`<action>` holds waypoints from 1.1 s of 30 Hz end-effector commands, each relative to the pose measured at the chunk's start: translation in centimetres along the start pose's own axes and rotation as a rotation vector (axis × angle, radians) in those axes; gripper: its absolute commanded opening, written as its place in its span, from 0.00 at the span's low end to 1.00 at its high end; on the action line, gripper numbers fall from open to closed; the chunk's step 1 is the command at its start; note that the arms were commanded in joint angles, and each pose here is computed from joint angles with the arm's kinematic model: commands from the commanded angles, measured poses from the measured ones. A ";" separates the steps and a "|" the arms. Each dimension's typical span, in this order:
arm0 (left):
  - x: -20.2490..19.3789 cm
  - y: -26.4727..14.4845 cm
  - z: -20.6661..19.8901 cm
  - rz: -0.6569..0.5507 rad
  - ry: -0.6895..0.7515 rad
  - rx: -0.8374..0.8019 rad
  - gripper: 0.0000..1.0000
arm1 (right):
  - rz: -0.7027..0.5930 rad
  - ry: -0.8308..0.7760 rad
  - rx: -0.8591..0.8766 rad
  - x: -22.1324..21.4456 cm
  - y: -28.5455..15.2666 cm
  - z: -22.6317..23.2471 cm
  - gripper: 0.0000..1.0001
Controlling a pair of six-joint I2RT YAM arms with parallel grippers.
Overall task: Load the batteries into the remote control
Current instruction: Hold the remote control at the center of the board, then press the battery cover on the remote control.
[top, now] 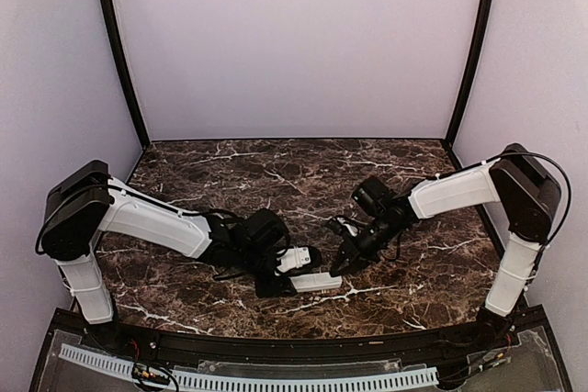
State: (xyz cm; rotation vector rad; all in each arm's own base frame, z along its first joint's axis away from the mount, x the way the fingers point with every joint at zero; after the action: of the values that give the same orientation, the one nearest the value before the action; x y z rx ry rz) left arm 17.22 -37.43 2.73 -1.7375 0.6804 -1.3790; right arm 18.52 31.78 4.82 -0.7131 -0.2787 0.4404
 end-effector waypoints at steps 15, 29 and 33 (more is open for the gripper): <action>-3.9 1.8 -0.2 0.139 -0.053 -0.017 0.00 | -0.078 -0.094 0.035 1.7 -3.9 5.0 0.00; -4.0 1.9 -0.2 0.149 -0.052 -0.018 0.00 | 0.045 0.062 -0.054 -2.9 1.7 -4.1 0.00; -4.0 1.9 -0.2 0.149 -0.053 -0.019 0.00 | 0.010 0.024 -0.045 -1.4 0.0 -2.0 0.00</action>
State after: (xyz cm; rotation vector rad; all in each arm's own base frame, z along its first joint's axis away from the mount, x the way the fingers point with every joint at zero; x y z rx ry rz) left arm 17.63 -37.92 2.67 -1.7383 0.6633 -1.3807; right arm 17.26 31.23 4.13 -0.6446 -0.2464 0.4653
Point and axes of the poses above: each gripper's point midway between its finger pads, its own y axis out along the fingers, its own z axis along the line the jaws close on, x = y × z, the point moved 1 cm from there along -y, back along the fingers, and after that the axes turned 6 degrees about -y, right-handed, at the moved point
